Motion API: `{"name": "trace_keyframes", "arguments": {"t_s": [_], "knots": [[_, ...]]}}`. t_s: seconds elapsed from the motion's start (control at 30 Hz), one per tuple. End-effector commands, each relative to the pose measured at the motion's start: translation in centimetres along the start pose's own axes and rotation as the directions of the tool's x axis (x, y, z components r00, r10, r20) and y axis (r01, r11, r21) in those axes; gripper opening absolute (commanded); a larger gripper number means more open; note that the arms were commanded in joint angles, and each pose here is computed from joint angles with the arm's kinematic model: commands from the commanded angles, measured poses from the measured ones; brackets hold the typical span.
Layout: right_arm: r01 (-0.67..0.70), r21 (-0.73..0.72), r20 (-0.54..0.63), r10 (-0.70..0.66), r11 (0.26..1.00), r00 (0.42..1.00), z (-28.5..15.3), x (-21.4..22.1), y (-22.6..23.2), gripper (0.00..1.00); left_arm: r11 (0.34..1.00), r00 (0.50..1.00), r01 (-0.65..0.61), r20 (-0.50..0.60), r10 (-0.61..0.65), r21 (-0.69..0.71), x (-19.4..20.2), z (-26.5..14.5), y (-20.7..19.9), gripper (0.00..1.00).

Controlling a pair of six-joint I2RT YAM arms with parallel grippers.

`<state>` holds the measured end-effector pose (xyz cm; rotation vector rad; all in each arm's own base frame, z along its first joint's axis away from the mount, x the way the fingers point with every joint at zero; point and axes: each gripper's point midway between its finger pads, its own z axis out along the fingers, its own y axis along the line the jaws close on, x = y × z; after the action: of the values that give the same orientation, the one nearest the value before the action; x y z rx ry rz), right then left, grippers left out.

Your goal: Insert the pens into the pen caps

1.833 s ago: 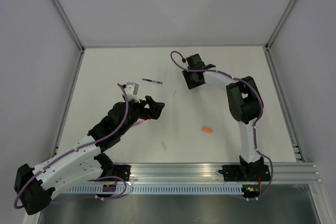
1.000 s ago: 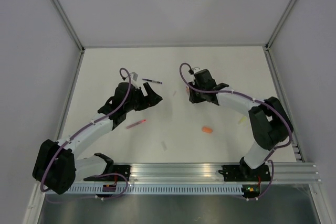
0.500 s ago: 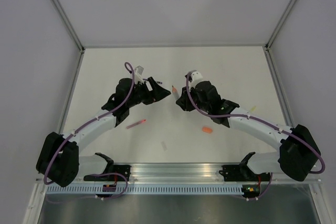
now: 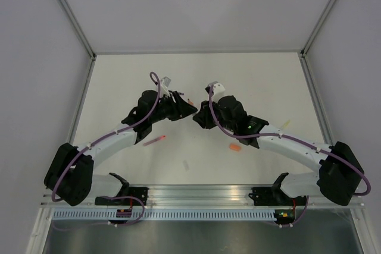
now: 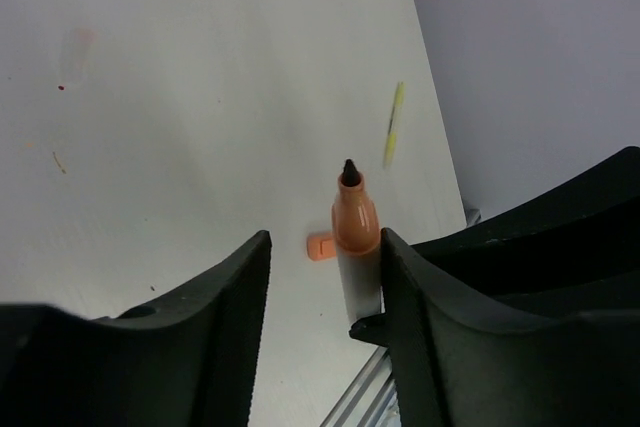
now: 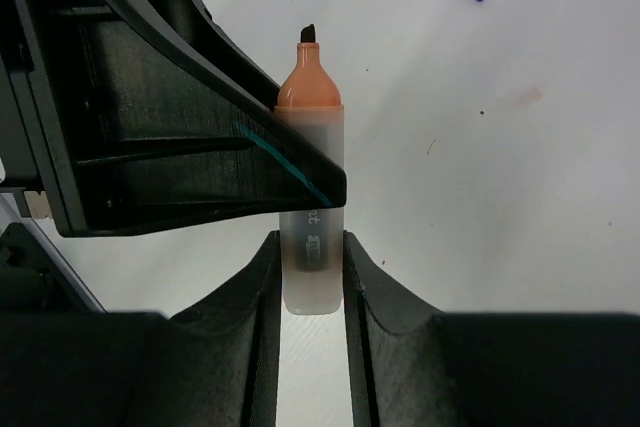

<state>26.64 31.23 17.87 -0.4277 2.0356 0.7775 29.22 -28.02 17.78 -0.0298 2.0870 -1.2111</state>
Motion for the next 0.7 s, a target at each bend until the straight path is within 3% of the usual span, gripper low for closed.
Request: {"name": "trace_keyframes", "arguments": {"t_s": [0.0,0.07,0.1,0.13,0.23,0.27,0.37,0.53,0.67], "knots": [[-0.016,-0.023,0.077,0.018,1.0,0.997,0.0,-1.8,0.9,0.0,0.997,0.999,-0.016,0.04,0.013,0.074,-1.3,0.2,-2.1,0.5],[-0.005,-0.042,0.07,0.008,0.999,0.997,0.1,-1.5,1.2,0.0,0.994,0.999,-0.015,0.031,0.012,0.111,-1.0,0.1,-2.6,0.33],[-0.002,-0.043,0.072,0.005,0.999,0.997,0.1,-1.5,1.2,0.01,0.993,0.999,-0.02,0.039,0.016,0.12,-1.1,0.1,-2.8,0.33],[0.003,-0.061,0.059,0.001,0.998,0.998,0.1,-1.0,1.4,0.07,0.988,1.0,-0.023,0.024,0.02,0.155,-0.8,-0.1,-3.3,0.21],[0.017,-0.112,0.054,-0.011,0.994,0.998,-0.5,-0.8,2.2,0.25,0.966,0.999,-0.05,-0.001,0.052,0.255,-0.3,-0.6,-5.1,0.02],[0.023,-0.125,0.057,-0.016,0.992,0.998,-1.0,-0.7,2.3,0.38,0.955,0.998,-0.064,0.0,0.067,0.289,-0.4,-1.0,-5.8,0.02],[0.04,-0.165,0.061,-0.03,0.986,0.998,-2.4,0.0,2.7,0.49,0.914,0.992,-0.089,-0.042,0.115,0.396,0.7,-2.3,-7.7,0.02],[0.047,-0.327,0.081,-0.022,0.944,0.996,-4.6,0.7,5.1,0.5,0.824,0.979,-0.145,-0.043,0.2,0.548,1.3,-5.1,-10.9,0.02],[0.043,-0.411,0.109,0.003,0.91,0.994,-6.2,0.4,6.5,0.42,0.774,0.971,-0.182,-0.011,0.237,0.606,1.5,-6.9,-12.3,0.02]]}}
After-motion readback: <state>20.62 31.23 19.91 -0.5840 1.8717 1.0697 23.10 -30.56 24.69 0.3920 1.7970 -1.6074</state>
